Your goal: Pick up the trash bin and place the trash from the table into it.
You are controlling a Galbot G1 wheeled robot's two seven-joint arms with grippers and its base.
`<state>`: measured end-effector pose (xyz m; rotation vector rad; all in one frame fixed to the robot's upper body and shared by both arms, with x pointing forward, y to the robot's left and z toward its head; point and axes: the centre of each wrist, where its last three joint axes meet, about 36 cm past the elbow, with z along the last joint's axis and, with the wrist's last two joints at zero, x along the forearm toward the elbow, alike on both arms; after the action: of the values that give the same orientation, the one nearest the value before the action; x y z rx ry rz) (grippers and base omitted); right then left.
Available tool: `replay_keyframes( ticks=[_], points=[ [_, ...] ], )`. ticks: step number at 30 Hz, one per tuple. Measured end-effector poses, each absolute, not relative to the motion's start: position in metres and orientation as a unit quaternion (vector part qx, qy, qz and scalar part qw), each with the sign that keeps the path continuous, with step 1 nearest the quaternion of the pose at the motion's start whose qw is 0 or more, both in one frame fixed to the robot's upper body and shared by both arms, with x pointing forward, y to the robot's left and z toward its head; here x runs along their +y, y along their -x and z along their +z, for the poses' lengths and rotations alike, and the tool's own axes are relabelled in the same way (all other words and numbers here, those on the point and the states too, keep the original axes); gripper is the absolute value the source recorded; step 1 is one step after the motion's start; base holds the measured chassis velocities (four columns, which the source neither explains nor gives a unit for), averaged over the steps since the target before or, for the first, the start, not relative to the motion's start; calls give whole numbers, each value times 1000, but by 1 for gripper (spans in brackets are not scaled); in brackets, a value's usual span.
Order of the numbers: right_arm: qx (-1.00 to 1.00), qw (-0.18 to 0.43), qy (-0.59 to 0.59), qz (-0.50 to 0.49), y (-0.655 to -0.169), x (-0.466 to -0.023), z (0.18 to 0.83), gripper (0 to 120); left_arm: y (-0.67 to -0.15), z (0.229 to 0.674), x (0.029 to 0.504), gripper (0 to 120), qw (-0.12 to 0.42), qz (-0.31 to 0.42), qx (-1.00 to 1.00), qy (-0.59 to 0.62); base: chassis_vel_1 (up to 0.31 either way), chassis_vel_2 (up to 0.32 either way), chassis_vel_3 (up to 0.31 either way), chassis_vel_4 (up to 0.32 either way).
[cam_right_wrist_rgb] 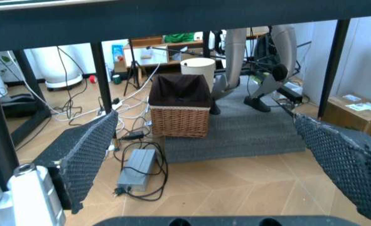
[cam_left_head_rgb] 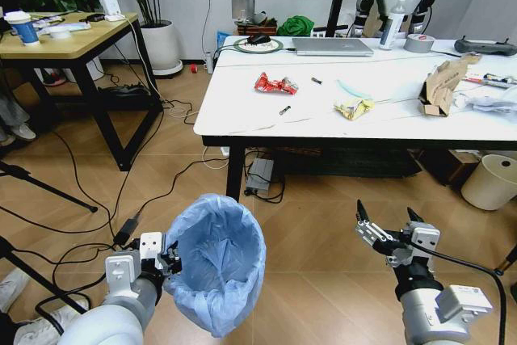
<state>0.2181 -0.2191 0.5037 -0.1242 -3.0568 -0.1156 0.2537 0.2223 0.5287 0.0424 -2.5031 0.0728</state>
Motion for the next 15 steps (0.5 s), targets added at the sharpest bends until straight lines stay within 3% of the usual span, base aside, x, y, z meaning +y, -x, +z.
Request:
replay_keyframes(
  ticks=[15],
  points=[
    [-997,54,47,-37,-218,-221,503,100,-252,527,221,0,313,22,-949,-16,0,0,0,0]
  ],
)
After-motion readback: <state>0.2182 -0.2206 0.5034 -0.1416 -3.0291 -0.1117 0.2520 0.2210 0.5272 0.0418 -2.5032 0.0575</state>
